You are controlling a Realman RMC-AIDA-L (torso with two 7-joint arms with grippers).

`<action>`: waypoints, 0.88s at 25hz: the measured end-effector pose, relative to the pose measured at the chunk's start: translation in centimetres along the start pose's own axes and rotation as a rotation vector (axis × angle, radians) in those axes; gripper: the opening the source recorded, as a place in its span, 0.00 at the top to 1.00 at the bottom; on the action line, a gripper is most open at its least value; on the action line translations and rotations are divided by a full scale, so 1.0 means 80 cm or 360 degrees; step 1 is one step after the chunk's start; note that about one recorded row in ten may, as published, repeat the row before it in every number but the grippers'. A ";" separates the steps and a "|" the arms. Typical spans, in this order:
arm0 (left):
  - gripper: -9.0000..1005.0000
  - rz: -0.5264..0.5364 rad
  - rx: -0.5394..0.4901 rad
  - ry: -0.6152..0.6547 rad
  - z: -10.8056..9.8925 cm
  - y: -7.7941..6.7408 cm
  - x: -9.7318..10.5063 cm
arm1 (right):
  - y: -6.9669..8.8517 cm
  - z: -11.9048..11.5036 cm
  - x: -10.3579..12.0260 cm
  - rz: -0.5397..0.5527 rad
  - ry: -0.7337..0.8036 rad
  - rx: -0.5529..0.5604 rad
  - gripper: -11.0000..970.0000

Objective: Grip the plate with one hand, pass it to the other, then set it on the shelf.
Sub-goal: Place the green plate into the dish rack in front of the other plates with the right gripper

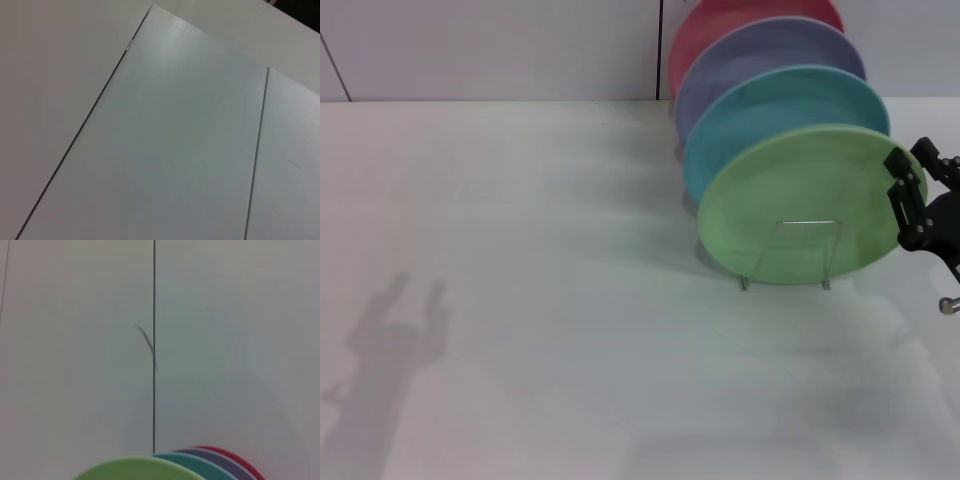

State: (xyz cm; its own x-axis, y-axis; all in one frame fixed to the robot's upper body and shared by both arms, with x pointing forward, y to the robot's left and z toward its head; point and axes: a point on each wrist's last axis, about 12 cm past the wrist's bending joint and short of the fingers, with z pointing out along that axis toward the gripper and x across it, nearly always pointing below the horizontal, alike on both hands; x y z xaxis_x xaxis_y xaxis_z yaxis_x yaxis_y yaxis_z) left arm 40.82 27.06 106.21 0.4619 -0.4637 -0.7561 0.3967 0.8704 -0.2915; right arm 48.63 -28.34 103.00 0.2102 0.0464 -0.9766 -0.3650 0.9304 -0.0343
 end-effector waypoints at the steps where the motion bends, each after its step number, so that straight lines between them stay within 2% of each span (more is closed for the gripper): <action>1: 0.51 0.0000 0.0000 0.0000 0.000 0.000 0.000 | 0.000 0.000 -0.001 0.0000 -0.0006 -0.0001 0.76; 8: 0.51 -0.0005 0.0000 0.0005 -0.001 0.001 0.000 | 0.002 0.001 -0.005 0.0000 -0.0048 -0.0031 0.69; 13: 0.51 -0.0001 -0.0003 0.0004 -0.001 0.002 -0.001 | 0.007 -0.006 -0.015 0.0005 -0.0169 -0.0074 0.65; 22: 0.51 -0.0005 -0.0005 -0.0001 -0.001 0.002 -0.001 | 0.009 -0.003 -0.012 0.0029 -0.0138 -0.0079 0.64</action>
State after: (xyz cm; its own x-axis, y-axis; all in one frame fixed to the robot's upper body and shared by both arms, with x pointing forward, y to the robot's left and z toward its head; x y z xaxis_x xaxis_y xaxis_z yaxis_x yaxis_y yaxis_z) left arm 40.80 27.25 106.18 0.4613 -0.4666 -0.7547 0.3956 0.8695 -0.2957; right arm 47.96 -27.81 103.89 0.2801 0.0967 -0.9551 -0.4137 0.9099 -0.0292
